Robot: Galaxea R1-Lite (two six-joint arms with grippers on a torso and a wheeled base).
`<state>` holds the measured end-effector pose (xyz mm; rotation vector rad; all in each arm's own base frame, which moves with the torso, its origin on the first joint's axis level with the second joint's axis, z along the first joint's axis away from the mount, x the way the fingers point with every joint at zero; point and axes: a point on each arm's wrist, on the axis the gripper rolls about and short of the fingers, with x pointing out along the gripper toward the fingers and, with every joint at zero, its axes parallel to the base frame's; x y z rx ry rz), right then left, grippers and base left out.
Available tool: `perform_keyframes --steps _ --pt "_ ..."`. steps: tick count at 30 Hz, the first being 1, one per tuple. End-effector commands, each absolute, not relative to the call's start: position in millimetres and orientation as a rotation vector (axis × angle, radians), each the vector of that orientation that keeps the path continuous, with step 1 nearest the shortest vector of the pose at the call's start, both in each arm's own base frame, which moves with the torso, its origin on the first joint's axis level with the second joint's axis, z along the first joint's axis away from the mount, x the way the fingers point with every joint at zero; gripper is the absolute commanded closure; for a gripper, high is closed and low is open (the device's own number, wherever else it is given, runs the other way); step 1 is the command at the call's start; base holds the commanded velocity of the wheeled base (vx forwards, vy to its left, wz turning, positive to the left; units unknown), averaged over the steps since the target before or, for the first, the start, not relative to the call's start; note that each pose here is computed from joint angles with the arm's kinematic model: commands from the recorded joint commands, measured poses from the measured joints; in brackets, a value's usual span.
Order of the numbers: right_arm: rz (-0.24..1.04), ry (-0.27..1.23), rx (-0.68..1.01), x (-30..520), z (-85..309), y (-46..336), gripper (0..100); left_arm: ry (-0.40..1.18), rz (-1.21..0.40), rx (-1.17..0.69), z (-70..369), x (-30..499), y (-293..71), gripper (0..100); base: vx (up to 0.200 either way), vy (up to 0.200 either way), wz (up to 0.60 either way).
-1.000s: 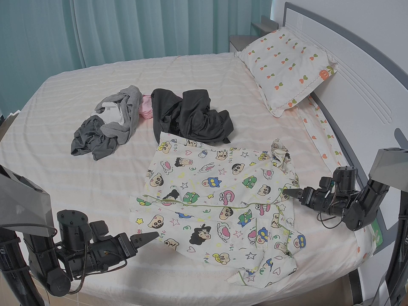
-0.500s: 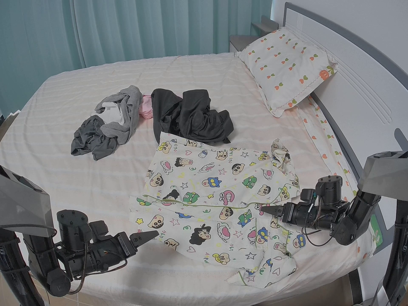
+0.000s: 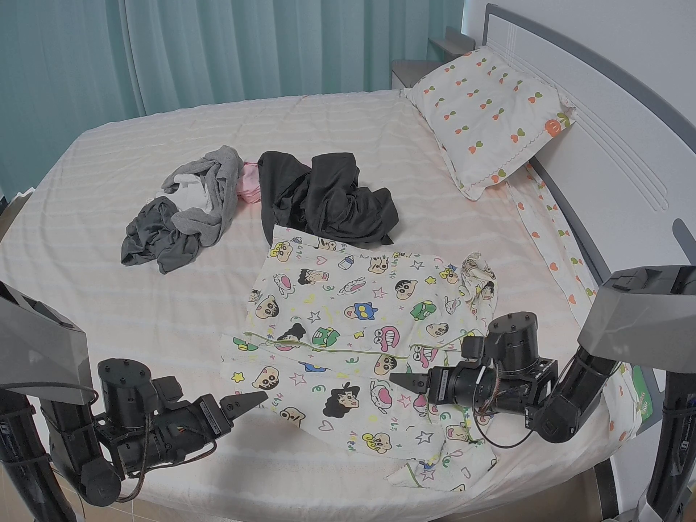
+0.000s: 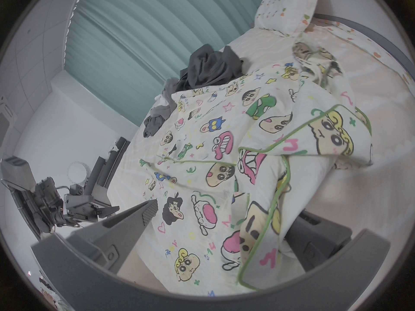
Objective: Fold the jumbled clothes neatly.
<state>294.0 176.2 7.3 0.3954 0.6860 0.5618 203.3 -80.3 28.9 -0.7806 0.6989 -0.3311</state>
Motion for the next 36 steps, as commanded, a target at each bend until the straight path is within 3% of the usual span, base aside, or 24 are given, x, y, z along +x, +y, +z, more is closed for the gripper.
perform_keyframes --steps 1,16,23,27,36 --pt "0.553 0.725 0.362 298.4 -2.8 196.5 0 0.716 -0.319 -0.778 26.0 201.0 -79.2 0 0.000 0.000 0.00" --pt "0.324 0.839 0.440 270.8 -0.4 120.0 0 0.733 -0.288 -0.799 21.7 201.7 -78.8 0 0.000 0.000 0.00" --pt "0.241 0.818 0.491 266.6 -1.0 91.0 0 0.734 -0.285 -0.801 21.3 201.8 -78.5 0 0.000 0.000 0.00" --pt "0.243 0.858 0.486 256.2 -5.2 90.4 0 0.736 -0.284 -0.803 21.0 201.9 -78.5 0 0.000 0.000 0.00" --pt "0.382 0.936 0.454 210.9 -8.4 117.9 0 0.743 -0.276 -0.802 19.0 202.2 -78.2 0 0.000 0.000 0.00"
